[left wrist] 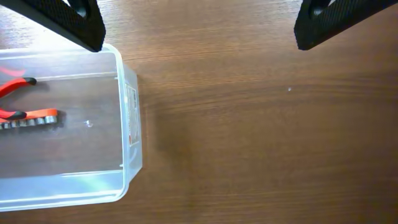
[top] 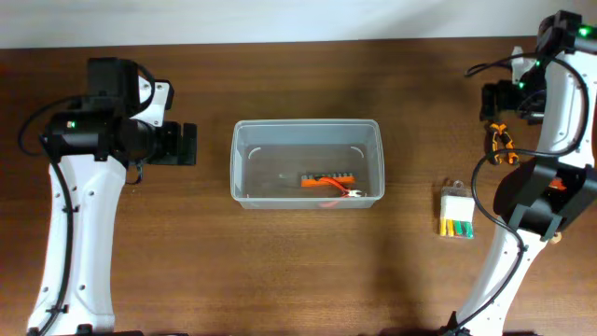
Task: Pack container
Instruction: 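Lower the right gripper over the orange-black pliers' handles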
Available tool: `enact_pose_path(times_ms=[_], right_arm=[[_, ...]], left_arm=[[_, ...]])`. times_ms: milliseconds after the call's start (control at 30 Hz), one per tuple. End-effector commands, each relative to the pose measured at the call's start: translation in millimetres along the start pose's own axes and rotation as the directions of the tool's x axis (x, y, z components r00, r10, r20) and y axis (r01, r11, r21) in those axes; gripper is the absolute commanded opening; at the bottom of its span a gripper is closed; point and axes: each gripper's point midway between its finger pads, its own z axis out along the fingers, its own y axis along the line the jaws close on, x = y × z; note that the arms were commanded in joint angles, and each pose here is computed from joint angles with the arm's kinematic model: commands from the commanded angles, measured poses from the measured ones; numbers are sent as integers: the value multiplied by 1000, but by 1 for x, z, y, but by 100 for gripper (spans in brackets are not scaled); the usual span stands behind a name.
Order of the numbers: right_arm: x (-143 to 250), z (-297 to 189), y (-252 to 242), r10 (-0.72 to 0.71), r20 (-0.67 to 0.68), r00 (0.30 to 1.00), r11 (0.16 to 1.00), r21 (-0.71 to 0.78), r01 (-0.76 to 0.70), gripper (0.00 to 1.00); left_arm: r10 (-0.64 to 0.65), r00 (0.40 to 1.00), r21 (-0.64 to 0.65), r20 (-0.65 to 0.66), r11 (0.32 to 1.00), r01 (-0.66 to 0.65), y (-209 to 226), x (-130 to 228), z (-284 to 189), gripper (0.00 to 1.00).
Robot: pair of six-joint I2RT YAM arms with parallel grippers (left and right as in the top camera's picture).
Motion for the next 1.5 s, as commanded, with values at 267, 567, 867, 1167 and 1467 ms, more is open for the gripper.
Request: enact_pose_path(times_ms=[267, 567, 867, 1167, 1467], right_arm=[[8, 55, 3, -13, -69, 998, 999, -31, 10, 99], [26, 90, 7, -10, -139, 990, 999, -47, 4, 99], [24, 101, 7, 67, -129, 989, 997, -31, -72, 99], [17, 103, 6, 67, -101, 993, 997, -27, -70, 99], [15, 104, 5, 64, -92, 994, 997, -27, -67, 99]], left_arm=[[0, 1000, -6, 17, 1000, 0, 2, -5, -5, 99], [0, 1000, -6, 17, 1000, 0, 2, -5, -5, 99], [0, 1000, -6, 17, 1000, 0, 2, -5, -5, 99], [0, 1000, -6, 17, 1000, 0, 2, -5, -5, 99], [0, 1000, -6, 17, 1000, 0, 2, -5, -5, 99]])
